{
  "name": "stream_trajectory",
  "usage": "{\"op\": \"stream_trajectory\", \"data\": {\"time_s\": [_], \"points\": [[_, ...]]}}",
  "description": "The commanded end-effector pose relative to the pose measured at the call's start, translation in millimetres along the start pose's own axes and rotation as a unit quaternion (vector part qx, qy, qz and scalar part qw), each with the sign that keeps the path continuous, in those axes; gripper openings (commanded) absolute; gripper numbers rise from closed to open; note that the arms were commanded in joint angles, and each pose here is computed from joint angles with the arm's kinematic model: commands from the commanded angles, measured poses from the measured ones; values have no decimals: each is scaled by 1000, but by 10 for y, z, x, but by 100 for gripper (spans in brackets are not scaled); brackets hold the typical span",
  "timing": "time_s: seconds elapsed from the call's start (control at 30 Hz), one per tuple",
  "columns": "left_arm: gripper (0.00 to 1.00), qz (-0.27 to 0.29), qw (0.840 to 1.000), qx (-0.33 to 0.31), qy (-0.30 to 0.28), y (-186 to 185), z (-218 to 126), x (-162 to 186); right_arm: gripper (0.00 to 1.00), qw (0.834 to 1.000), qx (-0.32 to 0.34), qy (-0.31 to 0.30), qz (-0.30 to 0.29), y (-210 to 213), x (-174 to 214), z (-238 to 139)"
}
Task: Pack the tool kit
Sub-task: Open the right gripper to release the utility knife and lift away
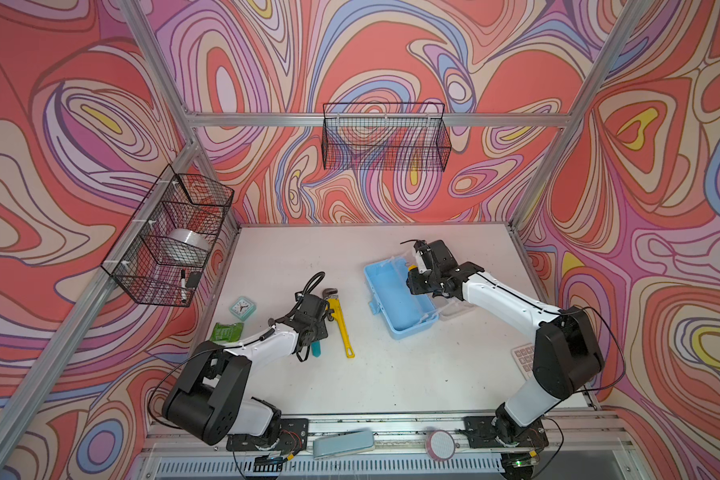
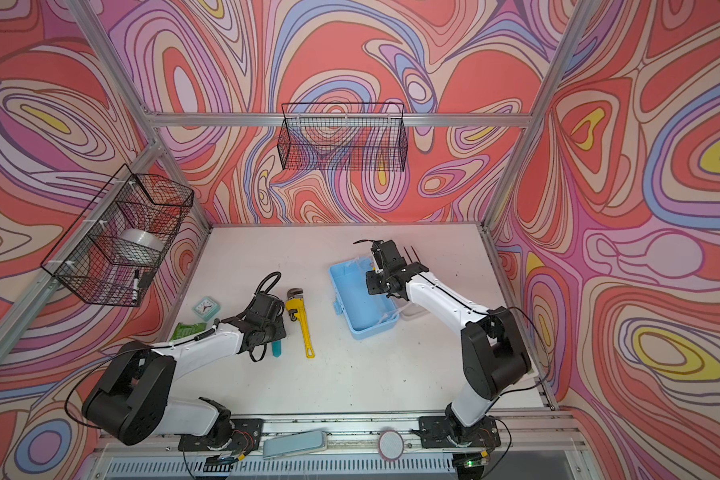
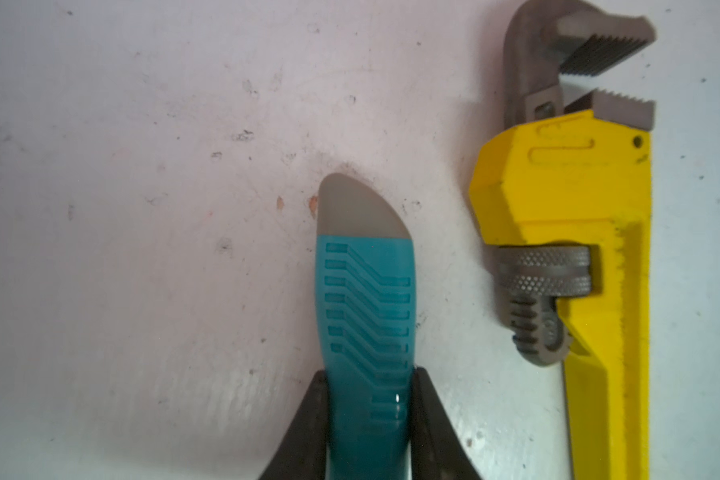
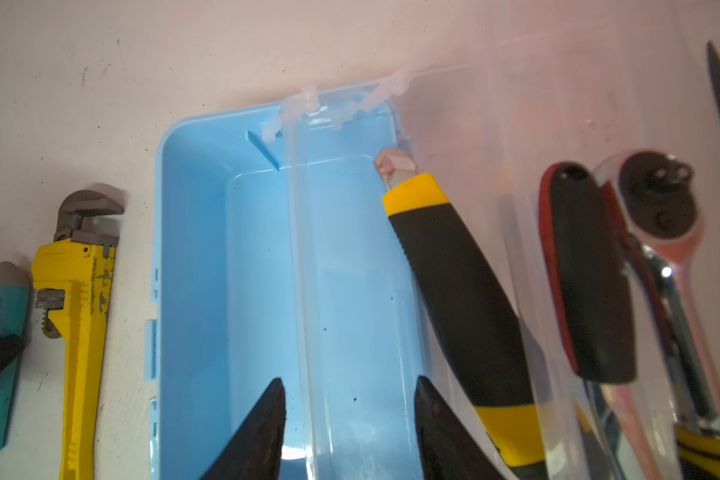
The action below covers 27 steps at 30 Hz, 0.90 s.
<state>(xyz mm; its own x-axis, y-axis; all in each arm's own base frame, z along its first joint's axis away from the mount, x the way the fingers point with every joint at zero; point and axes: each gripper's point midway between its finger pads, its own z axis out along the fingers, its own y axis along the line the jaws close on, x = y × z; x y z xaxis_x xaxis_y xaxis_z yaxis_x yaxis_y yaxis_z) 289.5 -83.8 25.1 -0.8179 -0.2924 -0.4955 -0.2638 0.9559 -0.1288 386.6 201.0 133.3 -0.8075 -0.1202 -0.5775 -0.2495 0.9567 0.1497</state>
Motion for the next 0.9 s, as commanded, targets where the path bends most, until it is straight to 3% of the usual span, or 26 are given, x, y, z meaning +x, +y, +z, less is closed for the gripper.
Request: {"op": "stream_trajectory", "data": {"time_s": [0.0,0.47,0.87], "points": [[16,-13,1000,0,-2,50,-80,18,52,1000,-24,-12,6,112,9,-78],[13,-48,997,48,-34,-1,-393,-69,52,999,-45,-19,-14,449,149,-150],[12,-62,995,64,-44,81,-551,10,53,995,-100,24,-17,933,504,41]]}}
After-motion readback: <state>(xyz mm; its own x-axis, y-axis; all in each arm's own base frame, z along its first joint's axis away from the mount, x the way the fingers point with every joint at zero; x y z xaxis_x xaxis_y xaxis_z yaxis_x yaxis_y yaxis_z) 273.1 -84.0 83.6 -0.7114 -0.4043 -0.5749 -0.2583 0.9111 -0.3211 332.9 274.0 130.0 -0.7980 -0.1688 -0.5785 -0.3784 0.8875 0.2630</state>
